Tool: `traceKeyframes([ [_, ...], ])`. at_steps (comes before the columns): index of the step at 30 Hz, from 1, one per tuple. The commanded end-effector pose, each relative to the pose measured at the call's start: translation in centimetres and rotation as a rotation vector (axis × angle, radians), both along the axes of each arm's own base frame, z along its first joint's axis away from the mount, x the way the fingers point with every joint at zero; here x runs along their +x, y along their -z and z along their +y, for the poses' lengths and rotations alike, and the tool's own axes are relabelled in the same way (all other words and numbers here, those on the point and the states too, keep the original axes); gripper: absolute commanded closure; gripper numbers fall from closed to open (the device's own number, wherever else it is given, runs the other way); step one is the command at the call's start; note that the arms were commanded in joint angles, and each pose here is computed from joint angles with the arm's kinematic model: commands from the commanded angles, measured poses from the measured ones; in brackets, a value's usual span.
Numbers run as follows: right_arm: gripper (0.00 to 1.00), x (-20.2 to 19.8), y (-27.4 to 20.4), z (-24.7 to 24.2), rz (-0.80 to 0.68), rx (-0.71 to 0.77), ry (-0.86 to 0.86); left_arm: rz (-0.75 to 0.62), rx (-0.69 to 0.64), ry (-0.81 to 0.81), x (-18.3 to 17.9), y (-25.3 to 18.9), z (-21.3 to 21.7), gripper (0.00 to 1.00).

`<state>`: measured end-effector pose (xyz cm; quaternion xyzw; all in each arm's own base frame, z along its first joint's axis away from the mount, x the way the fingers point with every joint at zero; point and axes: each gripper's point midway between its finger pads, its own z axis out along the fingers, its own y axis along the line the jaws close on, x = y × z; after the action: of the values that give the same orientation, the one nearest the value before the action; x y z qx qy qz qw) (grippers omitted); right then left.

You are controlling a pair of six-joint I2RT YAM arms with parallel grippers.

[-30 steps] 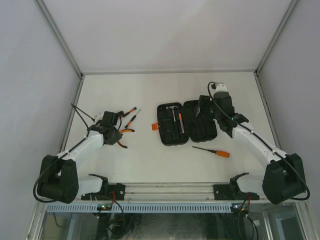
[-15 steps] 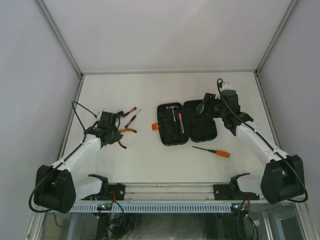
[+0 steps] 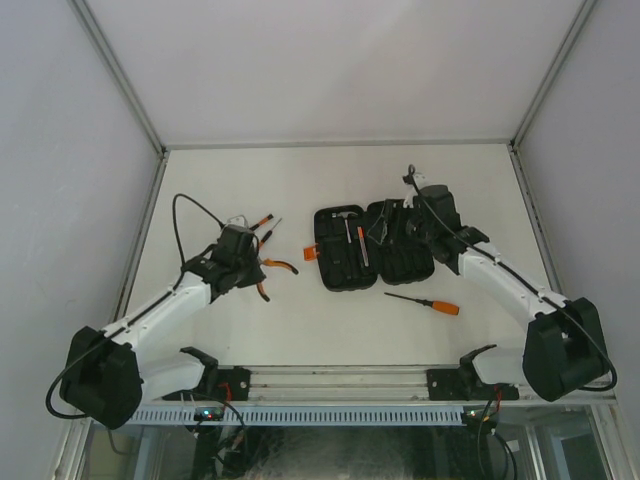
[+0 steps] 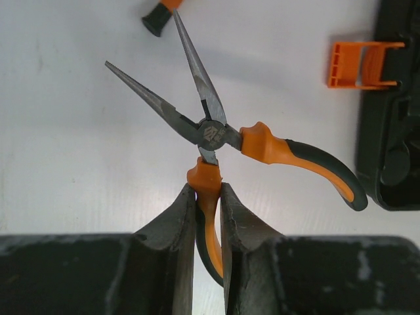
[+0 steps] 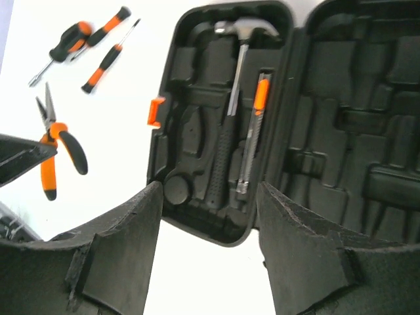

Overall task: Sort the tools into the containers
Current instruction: Pick up the pliers at the center of the board.

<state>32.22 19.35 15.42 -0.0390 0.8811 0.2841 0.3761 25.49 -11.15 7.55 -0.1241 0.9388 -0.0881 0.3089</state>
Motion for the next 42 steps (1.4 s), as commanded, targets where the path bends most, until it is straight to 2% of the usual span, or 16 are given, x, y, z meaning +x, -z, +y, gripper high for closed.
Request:
traceKeyframes([
  [1, 0.41, 0.1, -2.9, 3.2, -0.1, 0.035, -0.112, -0.158, -0.05, 0.105, 2.5, -4.4, -3.1, 1.0],
  [13, 0.45, -3.6, -2.4, 9.6, -0.09, -0.001, -0.374, -0.198, -0.032, 0.282, 1.9, -5.6, -7.6, 1.0],
  [19, 0.45, -4.9, -1.1, 12.8, -0.023, 0.03, -0.457, -0.207, -0.025, 0.343, 1.9, -6.1, -9.4, 1.0],
  [34, 0.46, -6.3, 2.3, 15.7, 0.097, 0.05, -0.541, -0.211, -0.044, 0.402, 1.5, -6.6, -11.3, 1.0],
  [42, 0.54, -6.5, 3.5, 16.4, 0.137, 0.049, -0.558, -0.215, -0.048, 0.402, 1.6, -6.9, -11.4, 1.0],
])
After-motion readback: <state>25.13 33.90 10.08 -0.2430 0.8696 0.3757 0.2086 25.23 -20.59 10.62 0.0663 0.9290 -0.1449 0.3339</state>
